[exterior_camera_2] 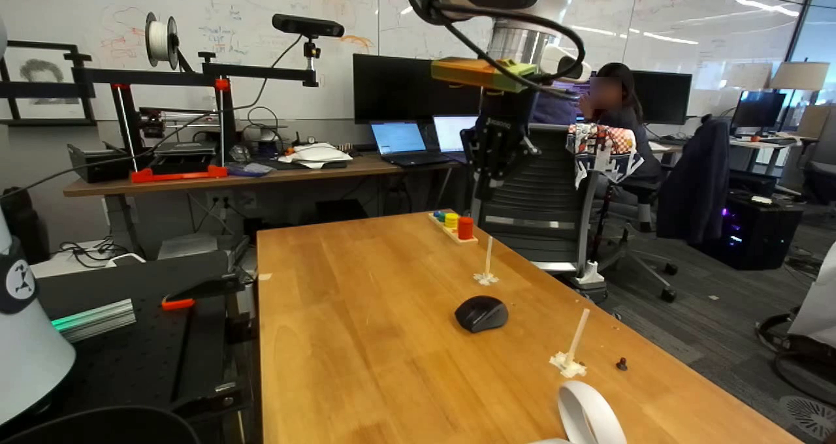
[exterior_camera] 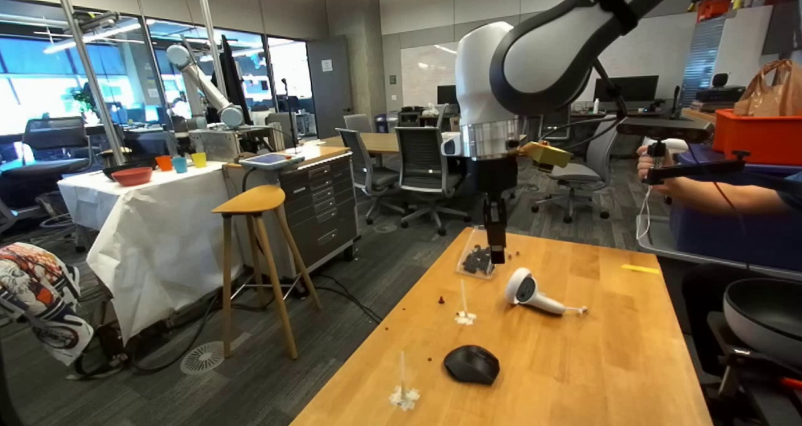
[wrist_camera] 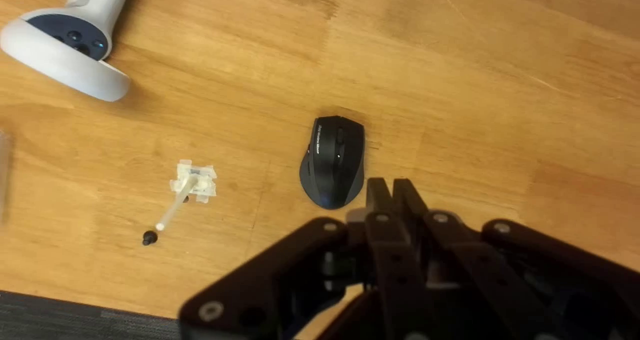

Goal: Press on the right of the mouse

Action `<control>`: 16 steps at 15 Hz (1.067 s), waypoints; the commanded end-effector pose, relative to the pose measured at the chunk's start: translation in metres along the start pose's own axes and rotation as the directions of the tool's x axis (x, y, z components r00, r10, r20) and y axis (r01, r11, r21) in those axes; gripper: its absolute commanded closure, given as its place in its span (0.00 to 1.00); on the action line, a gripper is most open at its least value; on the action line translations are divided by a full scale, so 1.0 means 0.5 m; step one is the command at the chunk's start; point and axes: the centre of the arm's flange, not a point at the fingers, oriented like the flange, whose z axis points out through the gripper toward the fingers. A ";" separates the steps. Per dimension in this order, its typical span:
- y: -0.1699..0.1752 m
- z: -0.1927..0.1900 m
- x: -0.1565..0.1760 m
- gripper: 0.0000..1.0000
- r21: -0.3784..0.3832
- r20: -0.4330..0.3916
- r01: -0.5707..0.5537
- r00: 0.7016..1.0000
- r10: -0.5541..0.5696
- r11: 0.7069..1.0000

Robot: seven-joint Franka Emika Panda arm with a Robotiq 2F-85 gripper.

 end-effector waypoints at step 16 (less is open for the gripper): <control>0.022 -0.068 0.025 0.47 0.022 0.066 -0.007 0.998 0.006 1.000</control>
